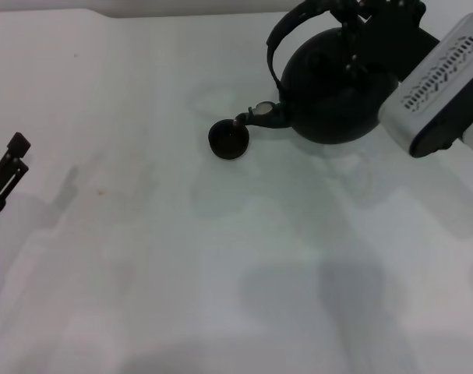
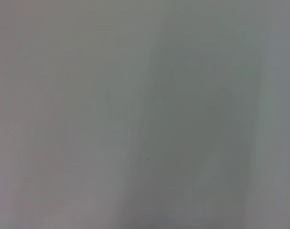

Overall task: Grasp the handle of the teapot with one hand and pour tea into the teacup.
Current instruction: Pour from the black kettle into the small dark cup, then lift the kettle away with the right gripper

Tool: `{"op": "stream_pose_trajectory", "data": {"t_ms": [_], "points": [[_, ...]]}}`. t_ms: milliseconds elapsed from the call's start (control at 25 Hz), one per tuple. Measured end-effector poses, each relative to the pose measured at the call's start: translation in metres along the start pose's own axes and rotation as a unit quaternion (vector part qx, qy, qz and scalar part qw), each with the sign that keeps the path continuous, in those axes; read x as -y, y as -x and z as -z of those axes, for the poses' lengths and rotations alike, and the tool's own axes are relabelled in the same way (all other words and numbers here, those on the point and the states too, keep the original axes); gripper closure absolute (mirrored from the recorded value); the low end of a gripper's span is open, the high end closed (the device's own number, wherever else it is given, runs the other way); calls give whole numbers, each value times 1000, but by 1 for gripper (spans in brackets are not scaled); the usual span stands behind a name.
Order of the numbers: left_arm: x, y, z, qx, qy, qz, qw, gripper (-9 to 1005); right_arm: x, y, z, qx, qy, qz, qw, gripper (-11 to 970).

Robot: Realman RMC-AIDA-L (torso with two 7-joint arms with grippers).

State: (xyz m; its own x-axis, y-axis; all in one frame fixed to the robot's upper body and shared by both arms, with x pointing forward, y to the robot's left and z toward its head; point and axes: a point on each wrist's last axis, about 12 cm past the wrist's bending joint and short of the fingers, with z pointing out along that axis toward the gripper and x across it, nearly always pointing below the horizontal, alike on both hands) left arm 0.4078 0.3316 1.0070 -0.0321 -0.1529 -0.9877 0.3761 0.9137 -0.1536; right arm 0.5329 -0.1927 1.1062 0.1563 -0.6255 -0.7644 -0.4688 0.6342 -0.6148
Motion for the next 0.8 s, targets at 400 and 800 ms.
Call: {"op": "stream_pose_trajectory", "data": {"t_ms": [400,800], "points": [[-1,0,0,0,2,0,1000,226,-3,8,-1,-19,2,32,999,848],[-1,0,0,-1,3,0,1000,225,-3,10,-1,-32,-1,43,999,847]]}}
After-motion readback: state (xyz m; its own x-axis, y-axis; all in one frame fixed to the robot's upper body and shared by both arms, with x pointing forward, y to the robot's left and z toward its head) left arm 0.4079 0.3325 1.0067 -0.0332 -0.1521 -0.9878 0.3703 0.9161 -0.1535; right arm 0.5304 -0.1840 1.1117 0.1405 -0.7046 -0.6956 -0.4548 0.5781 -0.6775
